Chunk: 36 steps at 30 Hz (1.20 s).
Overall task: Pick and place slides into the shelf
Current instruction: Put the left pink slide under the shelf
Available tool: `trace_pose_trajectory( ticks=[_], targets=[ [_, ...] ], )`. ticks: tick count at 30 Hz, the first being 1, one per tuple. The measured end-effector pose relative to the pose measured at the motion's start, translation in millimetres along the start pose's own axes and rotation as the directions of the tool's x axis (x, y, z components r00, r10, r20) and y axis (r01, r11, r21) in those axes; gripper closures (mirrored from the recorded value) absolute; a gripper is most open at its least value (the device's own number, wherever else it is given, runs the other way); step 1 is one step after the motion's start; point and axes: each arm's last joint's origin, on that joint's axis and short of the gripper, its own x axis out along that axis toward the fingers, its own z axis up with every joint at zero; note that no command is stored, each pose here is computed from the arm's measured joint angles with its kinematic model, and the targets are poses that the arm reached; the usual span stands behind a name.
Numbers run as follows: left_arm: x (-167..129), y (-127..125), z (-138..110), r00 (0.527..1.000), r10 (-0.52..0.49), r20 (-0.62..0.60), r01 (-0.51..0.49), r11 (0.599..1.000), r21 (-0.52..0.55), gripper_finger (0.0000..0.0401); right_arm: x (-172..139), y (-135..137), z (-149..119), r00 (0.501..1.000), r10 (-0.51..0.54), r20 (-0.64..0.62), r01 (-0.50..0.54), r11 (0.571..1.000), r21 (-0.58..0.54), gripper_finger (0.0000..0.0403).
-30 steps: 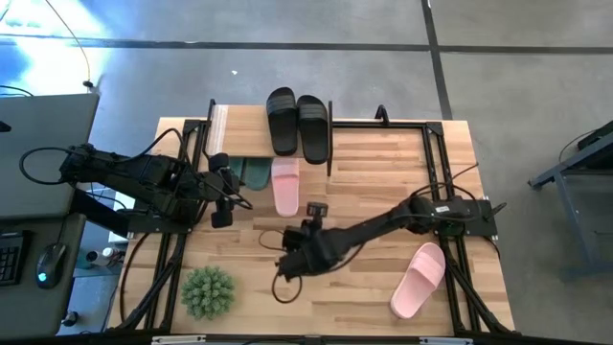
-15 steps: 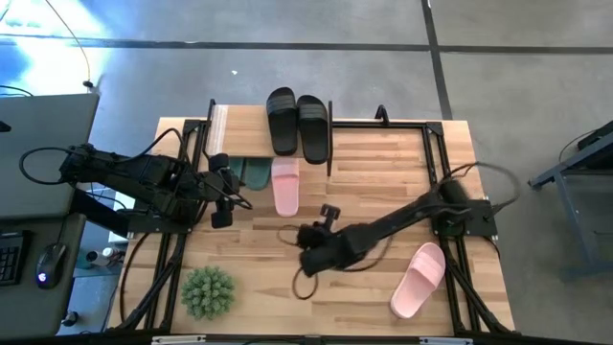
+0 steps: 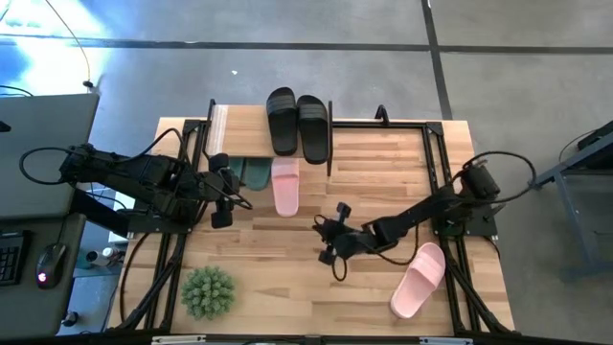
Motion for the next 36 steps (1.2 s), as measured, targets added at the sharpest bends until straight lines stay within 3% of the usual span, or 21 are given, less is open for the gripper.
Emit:
trace_pose_trajectory(
  ticks=[4, 13, 15, 17, 27, 36],
  targets=[
    [0, 0, 0, 1.0, 0.0, 0.0, 0.0, 1.0, 0.0, 0.0217, 16, -3, -1, 0.999, -0.033, -0.011, 0.033, 0.999, -0.017, 0.0403],
    [0, 0, 0, 1.0, 0.0, 0.001, 0.0, 1.0, -0.001, 0.0217, 70, -25, -15, 0.999, -0.002, -0.037, 0.003, 1.0, 0.013, 0.0403],
    [0, 0, 0, 1.0, 0.0, 0.001, 0.0, 1.0, 0.0, 0.0217, 77, -29, -15, 0.999, 0.043, -0.026, -0.043, 0.999, 0.025, 0.0403],
    [0, 0, 0, 1.0, 0.0, 0.001, 0.0, 1.0, 0.0, 0.0217, 81, -32, -15, 0.996, 0.089, -0.024, -0.088, 0.995, 0.035, 0.0403],
    [0, 0, 0, 1.0, 0.003, 0.002, -0.003, 1.0, 0.002, 0.0217, 90, -48, -10, 0.993, 0.117, -0.021, -0.115, 0.991, 0.065, 0.0403],
    [0, 0, 0, 1.0, 0.003, 0.002, -0.003, 1.0, 0.002, 0.0217, 92, -46, -11, 0.987, 0.159, -0.005, -0.158, 0.986, 0.057, 0.0403]
  ],
)
